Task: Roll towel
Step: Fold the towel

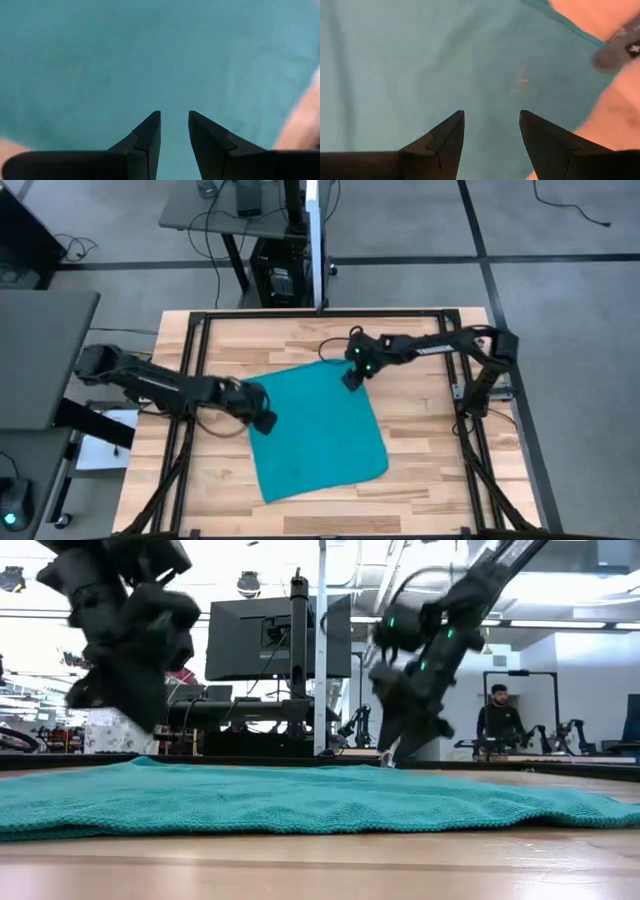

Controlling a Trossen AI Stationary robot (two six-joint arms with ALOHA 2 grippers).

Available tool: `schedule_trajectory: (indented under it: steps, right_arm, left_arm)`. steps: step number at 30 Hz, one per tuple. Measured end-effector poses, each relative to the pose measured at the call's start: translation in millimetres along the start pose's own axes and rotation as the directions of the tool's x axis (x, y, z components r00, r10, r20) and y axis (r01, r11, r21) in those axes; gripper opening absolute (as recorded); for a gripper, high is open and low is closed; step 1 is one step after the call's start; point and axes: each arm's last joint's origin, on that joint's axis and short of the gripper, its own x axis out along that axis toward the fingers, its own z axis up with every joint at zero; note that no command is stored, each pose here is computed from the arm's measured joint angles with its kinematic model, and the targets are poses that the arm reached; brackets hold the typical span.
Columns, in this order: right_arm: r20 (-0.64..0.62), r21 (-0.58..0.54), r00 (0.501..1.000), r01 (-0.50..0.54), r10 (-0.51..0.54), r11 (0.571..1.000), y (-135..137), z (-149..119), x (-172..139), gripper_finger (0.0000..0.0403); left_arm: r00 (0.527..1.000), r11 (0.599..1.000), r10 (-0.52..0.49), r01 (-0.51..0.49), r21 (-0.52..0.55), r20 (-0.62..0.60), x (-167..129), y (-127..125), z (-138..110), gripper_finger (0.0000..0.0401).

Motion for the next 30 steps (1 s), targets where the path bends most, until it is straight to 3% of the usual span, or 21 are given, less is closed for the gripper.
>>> schedule_trajectory:
  steps: [4,8,11,14,18,22,26,30]
  right_arm:
    - [-0.020,-0.047,1.000,-0.002,0.001,0.999,-14,4,6,0.0184]
    - [-0.011,-0.056,1.000,-0.004,0.003,0.998,-23,8,2,0.0184]
    - [0.004,-0.038,1.000,0.008,-0.007,0.999,-29,10,-6,0.0184]
    - [0.027,-0.058,0.998,-0.053,0.055,0.997,-25,13,-22,0.0185]
    - [0.020,-0.111,0.990,-0.134,0.137,0.985,-3,6,-48,0.0185]
    - [-0.039,-0.147,0.984,-0.177,0.173,0.973,31,-15,-62,0.0185]
    - [-0.160,-0.174,0.970,-0.212,0.185,0.962,72,-53,-57,0.0185]
    - [-0.221,-0.176,0.972,-0.126,0.085,0.976,102,-101,-41,0.0185]
  left_arm:
    - [0.997,0.997,0.054,-0.057,-0.058,-0.049,21,-4,-21,0.0084]
    - [0.997,0.995,0.034,-0.040,-0.088,-0.069,32,-13,-34,0.0084]
    - [0.997,0.994,0.034,-0.041,-0.105,-0.072,32,-14,-37,0.0084]
    - [0.997,0.995,0.027,-0.033,-0.093,-0.066,21,-16,-32,0.0084]
    - [1.000,0.999,-0.022,0.022,-0.045,-0.004,-9,-26,-10,0.0084]
    - [0.986,0.990,0.143,-0.142,-0.015,0.084,-34,-8,8,0.0084]
    - [0.946,0.958,0.287,-0.286,-0.031,0.153,-42,18,25,0.0084]
    - [0.940,0.944,0.323,-0.328,0.037,0.110,-30,39,34,0.0084]
